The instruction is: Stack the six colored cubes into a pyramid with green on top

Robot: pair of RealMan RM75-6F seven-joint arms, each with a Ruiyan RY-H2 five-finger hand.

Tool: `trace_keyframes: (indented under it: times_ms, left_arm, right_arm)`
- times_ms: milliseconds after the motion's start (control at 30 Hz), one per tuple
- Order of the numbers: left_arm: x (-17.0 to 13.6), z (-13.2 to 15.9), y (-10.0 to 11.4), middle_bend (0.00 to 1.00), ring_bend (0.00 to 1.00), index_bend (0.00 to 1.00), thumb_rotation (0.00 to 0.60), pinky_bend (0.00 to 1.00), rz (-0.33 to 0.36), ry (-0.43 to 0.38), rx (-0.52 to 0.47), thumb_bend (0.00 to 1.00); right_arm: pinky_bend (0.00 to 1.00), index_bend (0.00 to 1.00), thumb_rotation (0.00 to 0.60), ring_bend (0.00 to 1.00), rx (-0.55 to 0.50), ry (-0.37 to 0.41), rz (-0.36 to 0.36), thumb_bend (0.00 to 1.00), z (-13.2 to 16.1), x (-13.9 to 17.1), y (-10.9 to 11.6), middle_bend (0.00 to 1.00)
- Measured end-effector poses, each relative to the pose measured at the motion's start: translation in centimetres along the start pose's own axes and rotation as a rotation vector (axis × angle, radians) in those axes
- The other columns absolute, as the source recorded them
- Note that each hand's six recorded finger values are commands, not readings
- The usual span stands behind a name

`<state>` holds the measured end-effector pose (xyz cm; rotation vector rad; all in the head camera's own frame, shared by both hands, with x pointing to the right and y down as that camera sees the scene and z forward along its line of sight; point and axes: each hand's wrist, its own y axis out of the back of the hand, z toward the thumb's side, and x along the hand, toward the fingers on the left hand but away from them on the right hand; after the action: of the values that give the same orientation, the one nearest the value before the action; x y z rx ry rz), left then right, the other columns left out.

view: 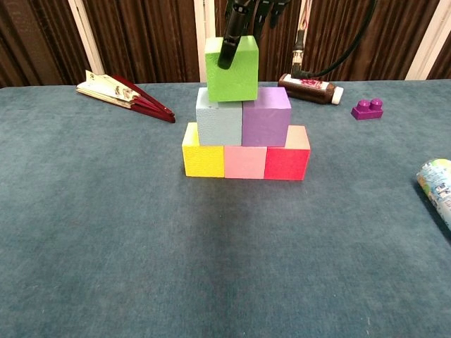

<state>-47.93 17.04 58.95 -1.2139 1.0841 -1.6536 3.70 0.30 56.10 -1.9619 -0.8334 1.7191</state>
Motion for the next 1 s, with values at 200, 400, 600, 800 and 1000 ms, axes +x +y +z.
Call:
trace_keyframes:
  times_ms: [200, 400, 600, 800, 1000]
  left_arm:
    - [-0.03, -0.06, 0.08, 0.05, 0.0, 0.1, 0.6, 0.0, 0.003, 0.002, -0.001, 0.31]
    - [-0.03, -0.11, 0.11, 0.05, 0.0, 0.1, 0.6, 0.0, 0.004, 0.005, -0.001, 0.31]
    - [-0.03, -0.05, 0.07, 0.05, 0.0, 0.1, 0.6, 0.0, 0.005, 0.004, 0.002, 0.31]
    - [-0.02, -0.16, 0.18, 0.05, 0.0, 0.1, 0.6, 0.0, 0.01, 0.009, 0.001, 0.31]
    - [0.01, -0.44, 0.38, 0.05, 0.0, 0.1, 0.6, 0.0, 0.018, 0.018, -0.005, 0.31]
  right_arm:
    - [0.0, 0.46, 0.6, 0.22, -0.005, 0.003, 0.006, 0.35, -0.14, -0.11, -0.17, 0.39]
    - [0.0, 0.46, 0.6, 0.22, -0.012, 0.006, 0.004, 0.35, -0.34, -0.33, -0.18, 0.39]
    - [0.0, 0.46, 0.6, 0.21, -0.011, 0.012, 0.001, 0.35, -0.44, -0.34, -0.13, 0.39]
    - [0.0, 0.46, 0.6, 0.21, -0.009, 0.01, 0.006, 0.35, -0.67, -0.34, -0.12, 0.38]
    - [0.0, 0.46, 0.6, 0.2, -0.011, 0.011, 0.008, 0.35, -0.91, -0.31, -0.03, 0.37]
